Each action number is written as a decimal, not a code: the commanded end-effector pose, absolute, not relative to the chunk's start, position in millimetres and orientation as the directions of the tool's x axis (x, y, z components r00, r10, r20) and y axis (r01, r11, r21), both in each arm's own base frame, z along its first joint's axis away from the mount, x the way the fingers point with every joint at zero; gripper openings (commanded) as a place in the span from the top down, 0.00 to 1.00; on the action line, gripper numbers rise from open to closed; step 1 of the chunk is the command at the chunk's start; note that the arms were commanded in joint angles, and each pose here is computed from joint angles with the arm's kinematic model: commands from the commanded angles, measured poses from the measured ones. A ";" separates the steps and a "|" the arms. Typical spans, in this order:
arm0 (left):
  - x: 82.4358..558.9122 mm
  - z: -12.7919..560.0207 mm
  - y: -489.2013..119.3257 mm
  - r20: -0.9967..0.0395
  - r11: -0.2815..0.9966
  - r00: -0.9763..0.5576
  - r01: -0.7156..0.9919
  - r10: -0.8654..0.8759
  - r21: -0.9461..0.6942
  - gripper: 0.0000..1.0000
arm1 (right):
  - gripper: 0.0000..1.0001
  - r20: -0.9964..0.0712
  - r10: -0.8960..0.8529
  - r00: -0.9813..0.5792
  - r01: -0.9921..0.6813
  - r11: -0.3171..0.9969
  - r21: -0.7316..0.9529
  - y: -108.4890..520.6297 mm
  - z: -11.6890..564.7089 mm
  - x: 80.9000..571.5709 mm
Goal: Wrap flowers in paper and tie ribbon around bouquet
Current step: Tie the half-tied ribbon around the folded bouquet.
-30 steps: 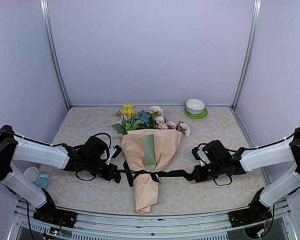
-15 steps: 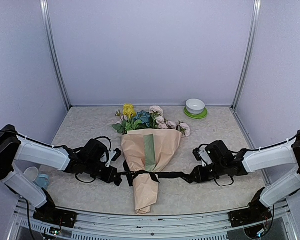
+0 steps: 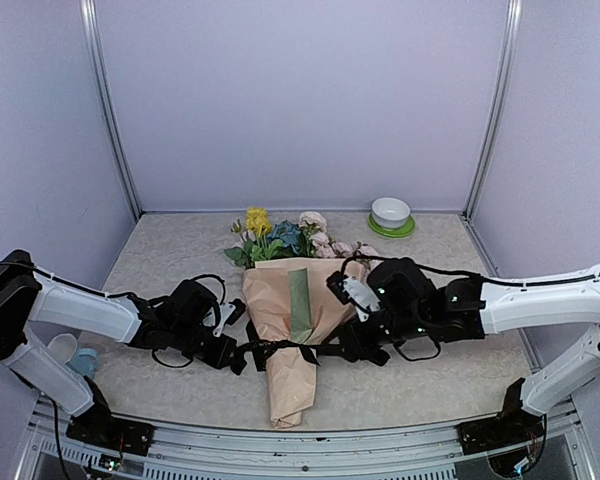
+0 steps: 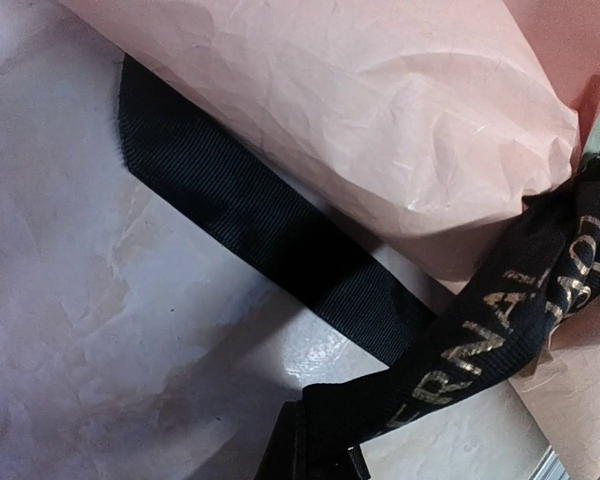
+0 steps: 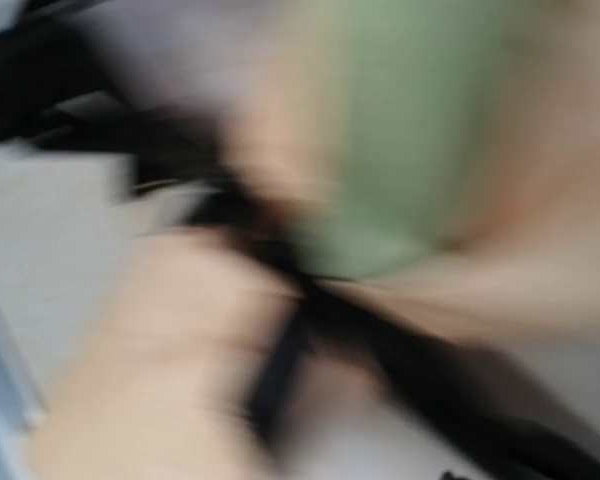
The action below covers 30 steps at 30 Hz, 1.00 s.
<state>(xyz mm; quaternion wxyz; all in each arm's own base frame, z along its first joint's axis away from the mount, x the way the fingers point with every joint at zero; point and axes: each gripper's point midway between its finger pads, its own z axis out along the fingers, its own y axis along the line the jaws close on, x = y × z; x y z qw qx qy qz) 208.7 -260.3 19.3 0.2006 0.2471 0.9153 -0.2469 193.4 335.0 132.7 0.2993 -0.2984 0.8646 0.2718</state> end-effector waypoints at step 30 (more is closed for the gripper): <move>207.3 22.2 -268.7 -0.509 0.736 -0.767 0.592 0.391 -0.327 1.00 | 0.92 -0.603 -0.532 -0.594 -0.748 0.641 0.172 394.0 79.4 189.4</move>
